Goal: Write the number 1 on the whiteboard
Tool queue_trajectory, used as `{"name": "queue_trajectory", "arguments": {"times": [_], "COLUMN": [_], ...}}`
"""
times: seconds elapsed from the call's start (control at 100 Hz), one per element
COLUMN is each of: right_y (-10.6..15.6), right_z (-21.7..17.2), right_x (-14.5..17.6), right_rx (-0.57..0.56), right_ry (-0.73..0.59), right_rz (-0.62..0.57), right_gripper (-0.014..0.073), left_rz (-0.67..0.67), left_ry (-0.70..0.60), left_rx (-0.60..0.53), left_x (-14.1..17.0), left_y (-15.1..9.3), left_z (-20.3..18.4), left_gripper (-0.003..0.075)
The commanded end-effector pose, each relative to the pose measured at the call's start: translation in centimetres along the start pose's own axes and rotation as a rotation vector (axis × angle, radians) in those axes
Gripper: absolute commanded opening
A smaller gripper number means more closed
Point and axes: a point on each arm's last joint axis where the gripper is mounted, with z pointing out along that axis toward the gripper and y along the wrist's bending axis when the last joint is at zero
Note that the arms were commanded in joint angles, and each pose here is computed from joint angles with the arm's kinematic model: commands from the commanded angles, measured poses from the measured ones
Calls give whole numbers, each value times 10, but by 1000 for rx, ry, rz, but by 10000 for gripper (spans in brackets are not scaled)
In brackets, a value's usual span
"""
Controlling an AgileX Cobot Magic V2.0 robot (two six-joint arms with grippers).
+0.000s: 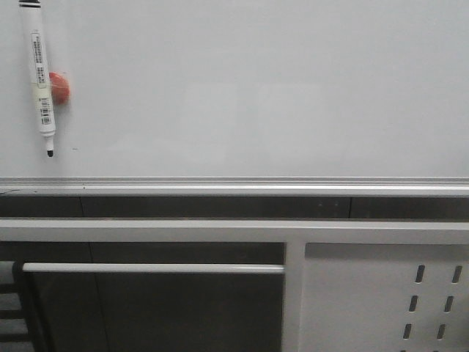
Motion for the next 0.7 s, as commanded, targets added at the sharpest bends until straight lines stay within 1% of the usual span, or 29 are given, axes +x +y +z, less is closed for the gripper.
{"name": "queue_trajectory", "arguments": {"times": [0.0,0.04,0.05,0.08,0.09,0.1,0.13,0.25,0.32,0.41,0.47,0.51,0.54,0.56,0.57,0.58,0.59,0.62,0.63,0.69], "right_y": [1,0,-1,-2,-2,-2,-3,-3,-4,-2,0,2,4,6,6,7,7,9,9,12], "right_z": [-2,-3,-3,-3,-3,-3,-3,-3,-3,-4,-6,-6,-7,-8,-8,-9,-9,-10,-11,-12], "right_x": [-10,-12,-13,-14,-14,-14,-14,-14,-16,-22,-27,-31,-35,-37,-38,-40,-41,-44,-46,-54], "right_rx": [-36,-37,-37,-35,-35,-34,-32,-30,-30,-38,-47,-54,-59,-62,-62,-63,-64,-64,-64,-62], "right_ry": [-195,-217,-227,-236,-238,-240,-240,-246,-254,-265,-271,-264,-250,-237,-233,-222,-216,-197,-188,-163], "right_rz": [102,185,238,302,302,338,369,421,434,432,403,361,312,286,278,263,256,229,217,187], "right_gripper": [-71,-71,-71,-71,-71,-71,-71,-71,-71,-71,-71,-69,-59,-48,-43,-31,-25,7,26,127], "left_rz": [-333,-426,-468,-500,-509,-530,-568,-706,-737,-740,-718,-652,-593,-529,-521,-483,-482,-404,-375,-292], "left_ry": [-157,-163,-164,-165,-165,-166,-170,-180,-187,-197,-200,-185,-164,-141,-144,-132,-120,-100,-82,-54], "left_rx": [16,28,34,39,40,43,47,64,64,57,61,77,94,112,112,120,124,138,148,157], "left_x": [-7,-8,-8,-8,-8,-8,-9,-10,-11,-12,-14,-17,-19,-22,-24,-26,-25,-31,-33,-45], "left_y": [2,2,2,1,1,1,1,1,2,3,2,-1,-4,-8,-8,-10,-10,-14,-16,-20], "left_z": [-1,-1,-1,-2,-2,-2,-2,-2,-2,-2,-3,-4,-4,-5,-6,-6,-6,-7,-7,-5], "left_gripper": [-18,-18,-18,-18,-18,-18,-18,-18,-18,-18,-12,8,31,61,61,78,86,124,153,231]}}
